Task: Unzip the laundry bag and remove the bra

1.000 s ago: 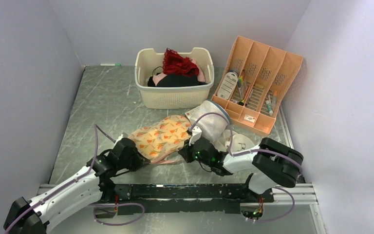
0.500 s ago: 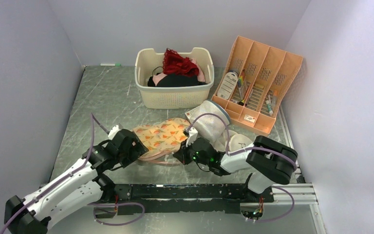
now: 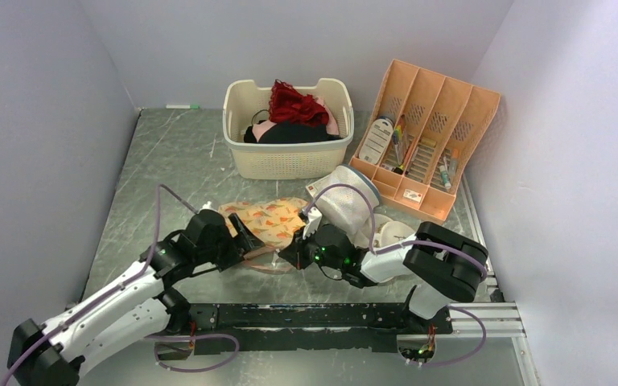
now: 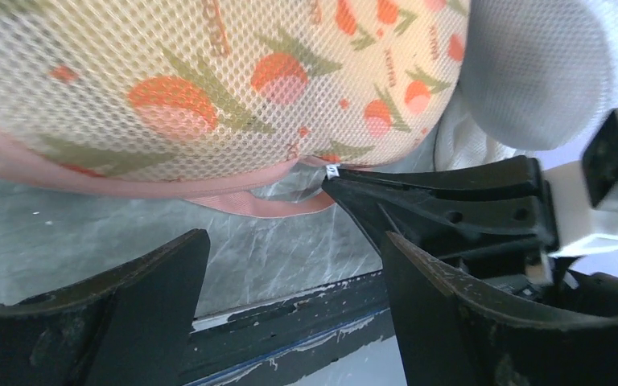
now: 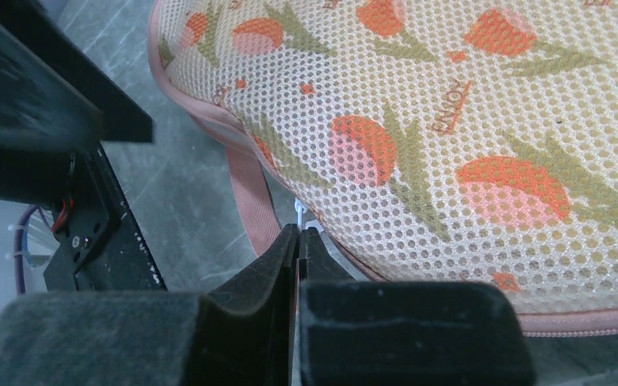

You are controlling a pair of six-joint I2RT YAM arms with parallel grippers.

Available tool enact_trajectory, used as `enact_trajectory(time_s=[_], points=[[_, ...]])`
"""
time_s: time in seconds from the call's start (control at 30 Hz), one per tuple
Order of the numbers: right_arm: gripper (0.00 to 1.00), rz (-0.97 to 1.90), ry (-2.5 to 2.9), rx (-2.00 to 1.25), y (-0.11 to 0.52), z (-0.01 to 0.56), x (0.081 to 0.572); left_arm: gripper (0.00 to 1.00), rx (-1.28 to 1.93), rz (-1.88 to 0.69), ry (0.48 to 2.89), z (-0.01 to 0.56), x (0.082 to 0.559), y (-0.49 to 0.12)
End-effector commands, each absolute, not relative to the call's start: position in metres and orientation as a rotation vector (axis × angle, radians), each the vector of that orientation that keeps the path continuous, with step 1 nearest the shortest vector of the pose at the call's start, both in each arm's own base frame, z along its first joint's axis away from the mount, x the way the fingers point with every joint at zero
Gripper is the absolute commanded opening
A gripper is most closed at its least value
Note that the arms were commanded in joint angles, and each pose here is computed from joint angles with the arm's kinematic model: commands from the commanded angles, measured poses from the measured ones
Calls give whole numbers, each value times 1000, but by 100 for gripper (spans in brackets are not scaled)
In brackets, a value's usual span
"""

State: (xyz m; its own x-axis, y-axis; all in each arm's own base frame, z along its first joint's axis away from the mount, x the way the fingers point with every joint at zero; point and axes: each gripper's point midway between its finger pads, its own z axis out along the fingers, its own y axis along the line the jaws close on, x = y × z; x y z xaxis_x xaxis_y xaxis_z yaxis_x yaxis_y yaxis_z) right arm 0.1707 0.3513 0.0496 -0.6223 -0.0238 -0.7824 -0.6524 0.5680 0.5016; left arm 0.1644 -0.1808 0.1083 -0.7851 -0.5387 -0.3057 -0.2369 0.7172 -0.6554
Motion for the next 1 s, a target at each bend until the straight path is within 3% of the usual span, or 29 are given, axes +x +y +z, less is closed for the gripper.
enact_trajectory(time_s=[0.0,0.2,0.33,0.63,0.8,0.97], points=[[0,1123,2004,-527,360,61,169,90,-561,-1106,2398,118,172,-220],[0,1132,2009,-537,362,61,164,97,-636,-1170,2419,99,181,-238],[0,1138,2014,-543,364,59,162,91,-693,-1180,2421,85,185,-241],[0,1102,2037,-560,361,50,161,51,-722,-1029,2413,67,190,-221],[0,1076,2050,-554,355,45,161,23,-736,-951,2438,56,184,-207],[0,1057,2055,-549,351,42,162,7,-734,-931,2455,48,180,-200]])
